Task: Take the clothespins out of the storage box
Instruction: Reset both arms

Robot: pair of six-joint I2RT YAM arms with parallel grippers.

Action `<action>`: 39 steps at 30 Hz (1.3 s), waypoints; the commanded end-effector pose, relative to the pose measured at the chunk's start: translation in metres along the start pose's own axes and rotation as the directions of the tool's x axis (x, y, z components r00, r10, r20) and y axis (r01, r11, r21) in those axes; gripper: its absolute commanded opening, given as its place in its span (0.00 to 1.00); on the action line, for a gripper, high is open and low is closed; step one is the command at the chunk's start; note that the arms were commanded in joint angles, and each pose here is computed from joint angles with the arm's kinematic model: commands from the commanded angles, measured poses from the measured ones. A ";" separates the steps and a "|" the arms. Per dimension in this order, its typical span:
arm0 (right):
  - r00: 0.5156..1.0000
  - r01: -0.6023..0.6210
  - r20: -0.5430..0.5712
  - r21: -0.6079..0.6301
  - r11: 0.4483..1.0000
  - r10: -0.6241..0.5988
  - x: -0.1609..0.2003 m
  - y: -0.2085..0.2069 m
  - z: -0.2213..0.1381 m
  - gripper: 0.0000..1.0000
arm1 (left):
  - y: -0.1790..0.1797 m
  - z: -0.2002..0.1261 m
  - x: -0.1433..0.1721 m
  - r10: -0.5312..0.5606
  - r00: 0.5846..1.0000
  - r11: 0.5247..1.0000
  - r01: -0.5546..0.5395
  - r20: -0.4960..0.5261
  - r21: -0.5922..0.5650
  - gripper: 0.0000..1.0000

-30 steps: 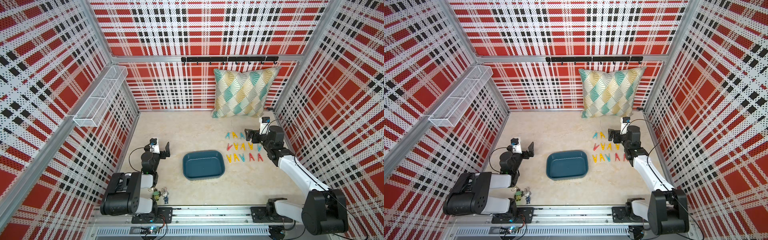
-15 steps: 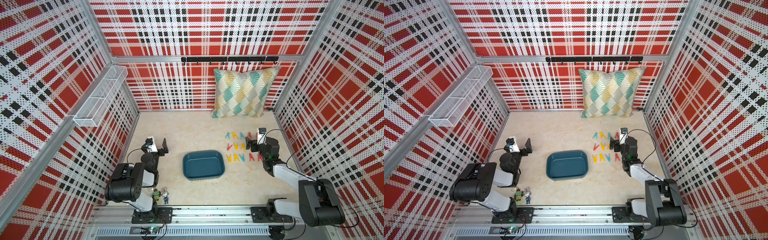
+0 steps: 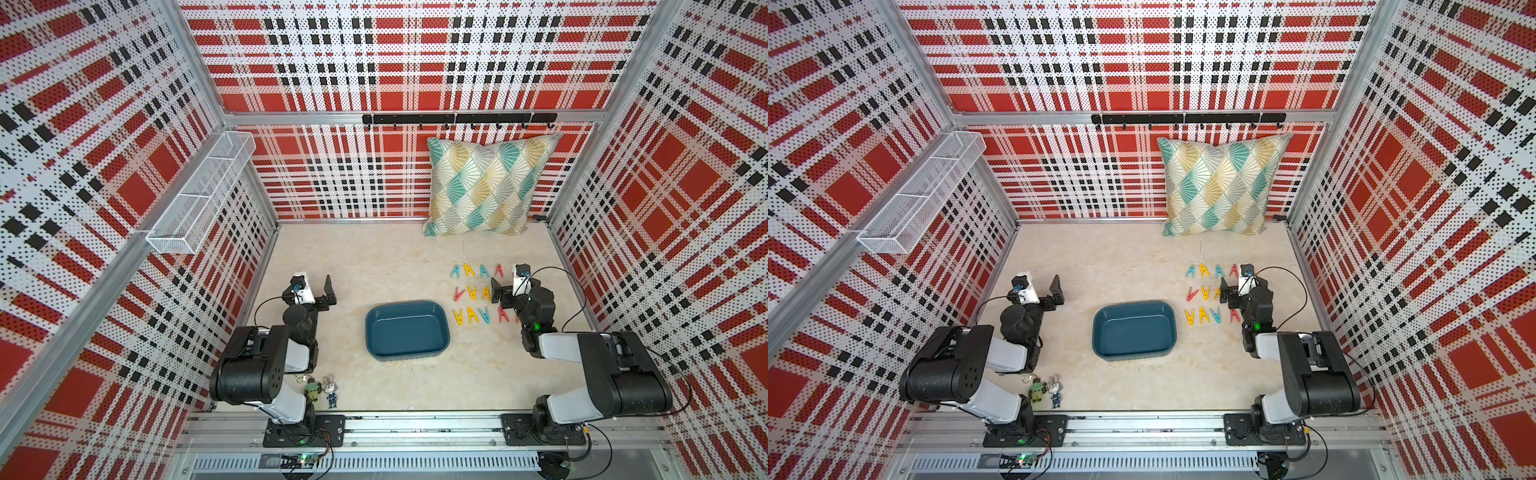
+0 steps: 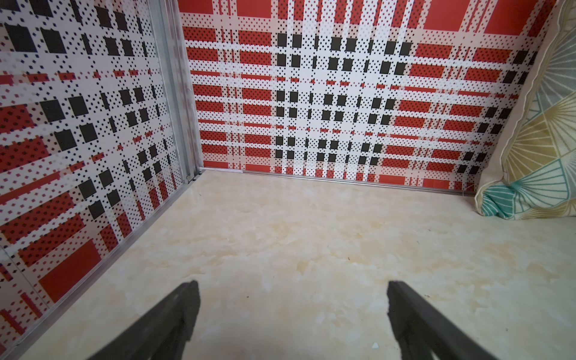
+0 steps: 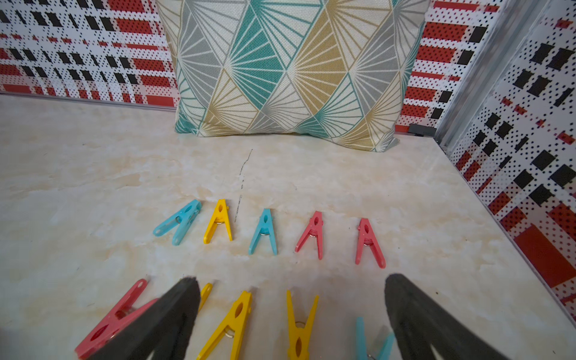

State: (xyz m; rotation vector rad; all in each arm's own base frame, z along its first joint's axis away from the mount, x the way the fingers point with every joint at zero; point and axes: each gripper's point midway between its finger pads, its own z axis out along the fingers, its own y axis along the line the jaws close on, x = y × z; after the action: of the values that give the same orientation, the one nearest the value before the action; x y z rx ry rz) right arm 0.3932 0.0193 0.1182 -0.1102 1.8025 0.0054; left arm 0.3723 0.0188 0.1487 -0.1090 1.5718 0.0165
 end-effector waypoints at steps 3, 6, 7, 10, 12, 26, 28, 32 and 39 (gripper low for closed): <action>0.997 -0.016 0.077 -0.001 1.000 0.016 -0.007 -0.005 -0.006 1.00 | -0.001 0.003 -0.007 0.006 1.000 1.000 -0.006 0.021 -0.002 0.99; 0.997 -0.019 0.076 0.006 1.000 0.019 -0.007 -0.006 -0.006 1.00 | -0.002 0.003 -0.007 0.006 1.000 1.000 -0.006 0.021 -0.001 0.99; 0.997 -0.021 0.072 0.007 1.000 0.021 -0.006 -0.006 -0.005 1.00 | -0.001 0.003 -0.007 0.006 1.000 1.000 -0.006 0.021 -0.002 0.99; 0.998 -0.030 0.062 0.015 0.999 0.029 -0.005 -0.009 -0.002 1.00 | -0.001 0.003 -0.006 0.006 1.000 1.000 -0.006 0.020 -0.002 0.99; 0.998 -0.030 0.063 0.014 0.999 0.029 -0.006 -0.008 -0.002 1.00 | -0.002 0.003 -0.007 0.006 1.000 1.000 -0.006 0.022 0.000 0.99; 0.997 -0.030 0.065 0.017 0.999 0.029 -0.006 -0.009 -0.003 1.00 | -0.001 0.003 -0.007 0.006 1.000 1.000 -0.006 0.021 -0.003 0.99; 0.997 -0.030 0.065 0.017 0.999 0.029 -0.006 -0.009 -0.003 1.00 | -0.001 0.003 -0.007 0.006 1.000 1.000 -0.006 0.021 -0.004 0.99; 0.997 -0.030 0.065 0.017 0.999 0.029 -0.006 -0.009 -0.003 1.00 | -0.002 0.003 -0.007 0.006 1.000 1.000 -0.006 0.021 -0.002 0.99; 0.997 -0.030 0.065 0.017 0.999 0.029 -0.006 -0.009 -0.003 1.00 | -0.002 0.003 -0.007 0.008 1.000 1.000 -0.008 0.022 -0.005 0.99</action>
State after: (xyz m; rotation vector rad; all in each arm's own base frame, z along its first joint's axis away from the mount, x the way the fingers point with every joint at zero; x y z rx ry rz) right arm 0.3889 0.0134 0.1206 -0.0840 1.7577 0.0148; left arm 0.3723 0.0195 0.1487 -0.1132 1.5715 0.0213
